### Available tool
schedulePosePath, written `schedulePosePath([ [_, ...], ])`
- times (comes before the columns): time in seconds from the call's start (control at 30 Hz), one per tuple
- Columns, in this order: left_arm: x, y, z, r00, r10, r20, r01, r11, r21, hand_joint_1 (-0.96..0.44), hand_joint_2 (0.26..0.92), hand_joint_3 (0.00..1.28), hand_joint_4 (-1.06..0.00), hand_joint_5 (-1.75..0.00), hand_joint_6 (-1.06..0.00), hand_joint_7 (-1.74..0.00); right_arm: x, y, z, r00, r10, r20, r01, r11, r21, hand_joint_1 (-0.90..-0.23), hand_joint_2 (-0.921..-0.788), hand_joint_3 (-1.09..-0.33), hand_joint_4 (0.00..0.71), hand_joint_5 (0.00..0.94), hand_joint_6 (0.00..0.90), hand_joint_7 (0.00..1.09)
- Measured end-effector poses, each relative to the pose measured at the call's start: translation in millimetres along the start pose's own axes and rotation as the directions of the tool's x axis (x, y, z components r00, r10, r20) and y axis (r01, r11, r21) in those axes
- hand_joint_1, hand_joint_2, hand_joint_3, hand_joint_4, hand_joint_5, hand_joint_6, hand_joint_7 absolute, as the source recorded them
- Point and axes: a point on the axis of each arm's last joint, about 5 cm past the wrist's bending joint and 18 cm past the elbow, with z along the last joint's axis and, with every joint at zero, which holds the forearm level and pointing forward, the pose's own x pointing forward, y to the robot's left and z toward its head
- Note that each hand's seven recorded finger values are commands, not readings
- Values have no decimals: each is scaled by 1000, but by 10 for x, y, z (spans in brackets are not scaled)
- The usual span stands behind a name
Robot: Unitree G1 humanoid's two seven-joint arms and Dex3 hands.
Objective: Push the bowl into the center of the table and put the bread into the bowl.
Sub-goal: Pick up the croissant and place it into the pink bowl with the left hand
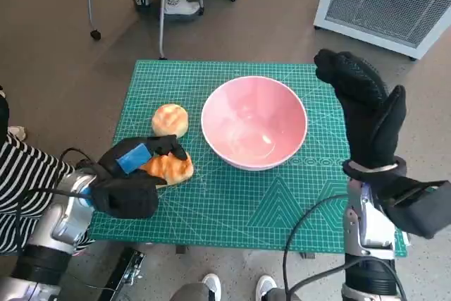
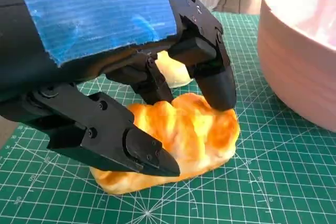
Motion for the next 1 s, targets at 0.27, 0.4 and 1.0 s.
schedulePosePath([
  [0.27, 2, -10, -1, 1000, 16, 11, -16, 1000, 0, 1, 920, 61, -737, -1172, -595, -1140, -1, -3, -15, 1000, -1, -6, 1, 1000, 1, -692, -921, -698, 197, 0, 178, 338],
  [0.4, 6, -26, -9, 1000, 24, 17, -24, 1000, -4, 2, 919, 60, -738, -1150, -593, -1162, 5, -4, -16, 1000, -1, -5, 1, 1000, 1, -692, -921, -698, 197, 0, 178, 339],
  [1.0, 10, -25, -13, 998, 30, 48, -29, 999, -18, 2, 920, 60, -738, -1136, -589, -1180, 2, -10, -30, 1000, -1, -7, 1, 1000, 1, -686, -921, -699, 197, 0, 176, 342],
])
